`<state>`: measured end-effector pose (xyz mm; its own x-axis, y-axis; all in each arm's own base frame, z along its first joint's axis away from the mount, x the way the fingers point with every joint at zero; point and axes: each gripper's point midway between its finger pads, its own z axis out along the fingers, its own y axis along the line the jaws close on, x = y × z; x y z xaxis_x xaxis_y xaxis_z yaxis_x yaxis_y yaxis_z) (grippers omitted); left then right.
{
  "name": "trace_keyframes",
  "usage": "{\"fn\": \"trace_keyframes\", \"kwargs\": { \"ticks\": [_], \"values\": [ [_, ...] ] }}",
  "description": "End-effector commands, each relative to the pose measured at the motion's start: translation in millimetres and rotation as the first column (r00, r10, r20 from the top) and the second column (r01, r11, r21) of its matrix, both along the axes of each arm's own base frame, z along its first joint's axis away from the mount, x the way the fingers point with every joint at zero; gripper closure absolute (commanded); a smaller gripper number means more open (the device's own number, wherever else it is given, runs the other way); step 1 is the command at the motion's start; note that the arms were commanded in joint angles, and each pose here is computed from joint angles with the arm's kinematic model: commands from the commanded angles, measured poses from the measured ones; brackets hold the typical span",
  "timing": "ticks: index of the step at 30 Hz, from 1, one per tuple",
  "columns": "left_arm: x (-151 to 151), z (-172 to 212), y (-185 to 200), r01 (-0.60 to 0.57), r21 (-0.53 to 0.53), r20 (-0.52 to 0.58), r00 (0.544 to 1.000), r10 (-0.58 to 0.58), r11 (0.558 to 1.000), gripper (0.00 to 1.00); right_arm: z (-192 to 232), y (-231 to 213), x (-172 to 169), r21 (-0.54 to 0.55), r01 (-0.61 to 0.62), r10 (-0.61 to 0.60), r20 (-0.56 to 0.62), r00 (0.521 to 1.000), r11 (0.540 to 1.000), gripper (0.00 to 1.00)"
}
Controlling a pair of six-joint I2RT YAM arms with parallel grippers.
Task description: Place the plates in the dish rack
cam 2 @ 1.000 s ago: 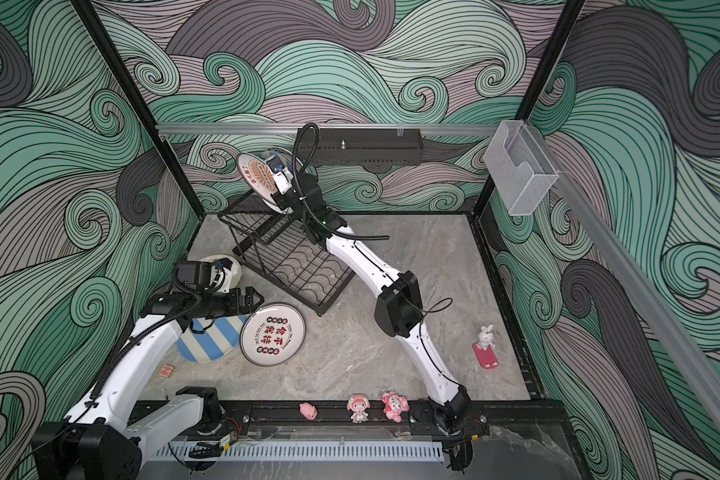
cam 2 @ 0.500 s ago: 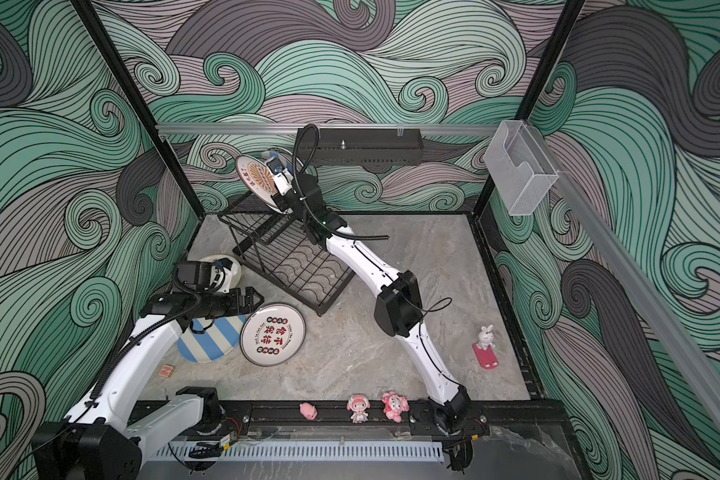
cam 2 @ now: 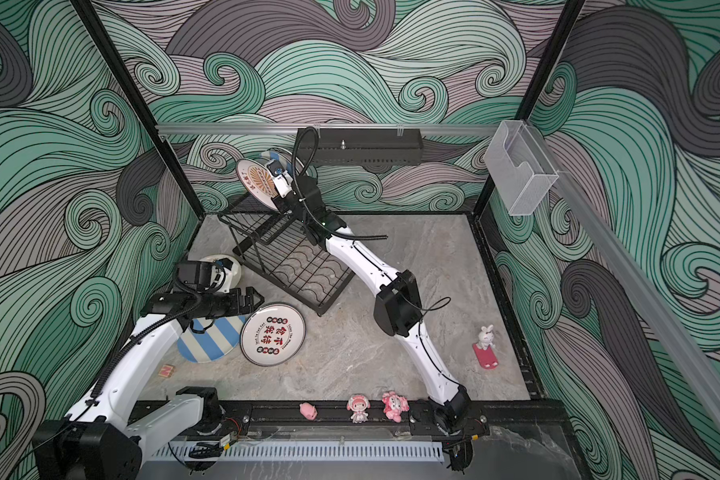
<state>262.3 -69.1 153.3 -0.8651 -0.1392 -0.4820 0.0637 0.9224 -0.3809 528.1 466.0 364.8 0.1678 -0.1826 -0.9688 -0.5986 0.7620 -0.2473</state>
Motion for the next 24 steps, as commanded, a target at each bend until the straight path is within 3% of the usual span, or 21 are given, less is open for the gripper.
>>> {"fn": "trace_keyframes", "kwargs": {
  "ticks": [1, 10, 17, 24],
  "values": [
    [-2, 0, -1, 0.015, -0.005, -0.008, 1.000, -0.015, 1.000, 0.01, 13, -3, 4, 0.059, 0.010, -0.012, 0.031, 0.999, 0.998, 1.00],
    [-2, 0, -1, -0.004, -0.014, -0.016, 1.000, 0.004, 1.000, 0.01, 2, 0, 8, 0.047, 0.016, -0.016, 0.012, 1.000, 0.999, 0.98],
    [-6, -7, 2, -0.073, -0.033, -0.067, 0.995, 0.071, 0.997, 0.01, 10, -2, 5, 0.045, 0.010, -0.011, 0.012, 1.000, 0.999, 0.64],
    [-9, -14, 8, -0.152, -0.029, -0.108, 0.983, 0.148, 0.988, 0.02, 40, -10, -14, 0.035, -0.006, 0.005, 0.014, 1.000, 0.999, 0.48]
  ]
}}
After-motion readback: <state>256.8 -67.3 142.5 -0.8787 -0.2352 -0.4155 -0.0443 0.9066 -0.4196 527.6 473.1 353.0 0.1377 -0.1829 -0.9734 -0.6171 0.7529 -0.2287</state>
